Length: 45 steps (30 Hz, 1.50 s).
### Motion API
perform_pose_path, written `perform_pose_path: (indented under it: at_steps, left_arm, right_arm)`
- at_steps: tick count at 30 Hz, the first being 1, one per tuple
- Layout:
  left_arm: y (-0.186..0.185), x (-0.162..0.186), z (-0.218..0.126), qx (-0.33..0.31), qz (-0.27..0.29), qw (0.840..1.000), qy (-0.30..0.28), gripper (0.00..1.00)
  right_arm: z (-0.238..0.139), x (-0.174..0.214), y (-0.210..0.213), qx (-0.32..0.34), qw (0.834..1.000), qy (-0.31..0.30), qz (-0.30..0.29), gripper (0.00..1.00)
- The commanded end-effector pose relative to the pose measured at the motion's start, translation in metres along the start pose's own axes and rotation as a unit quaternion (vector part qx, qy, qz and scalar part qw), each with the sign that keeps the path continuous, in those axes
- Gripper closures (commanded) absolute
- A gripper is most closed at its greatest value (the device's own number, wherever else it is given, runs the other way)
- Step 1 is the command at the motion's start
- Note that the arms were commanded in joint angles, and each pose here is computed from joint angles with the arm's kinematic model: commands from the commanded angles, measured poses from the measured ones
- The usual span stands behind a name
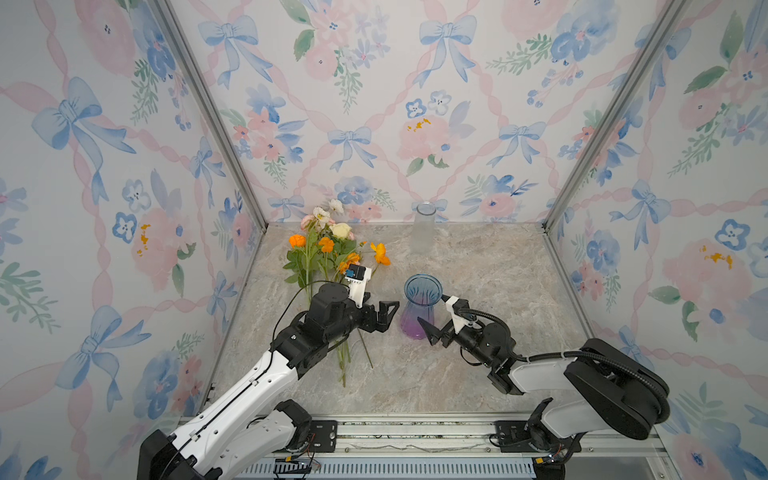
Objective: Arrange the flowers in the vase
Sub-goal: 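Drag the vase nearer with the right gripper while the left lowers to stems, then lift a white flower stem with the left gripper while the right releases the vase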
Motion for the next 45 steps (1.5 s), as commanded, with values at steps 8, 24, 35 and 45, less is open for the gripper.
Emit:
perform_pose_path:
  at_steps: [8, 24, 35, 45]
  left_arm:
    - [0.015, -0.011, -0.001, -0.063, 0.005, 0.998, 0.023, 0.02]
    - [0.153, -0.015, -0.02, -0.426, -0.031, 0.902, 0.057, 0.08]
    - [0.24, 0.007, -0.003, -0.423, -0.109, 0.886, 0.153, 0.48]
    - [0.282, -0.01, 0.031, -0.464, -0.098, 0.864, 0.17, 0.55]
  right_arm:
    - [-0.064, -0.037, 0.008, -0.004, 0.988, 0.152, -0.037, 0.03]
    - [-0.026, -0.147, 0.056, 0.006, 0.989, 0.139, -0.05, 0.03]
    - [-0.018, -0.105, 0.104, 0.005, 0.992, 0.076, -0.101, 0.03]
    - [-0.031, -0.057, 0.171, -0.005, 0.981, -0.003, -0.196, 0.03]
Point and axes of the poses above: each gripper's point midway between its finger pads, its own z axis out along the fingers, its own y axis along the line the jaws close on, x = y × z, the point moved 7 cm from there along -z, back along the fingers, and after that the axes turned 1 degree about z, right-handed, at the moved point
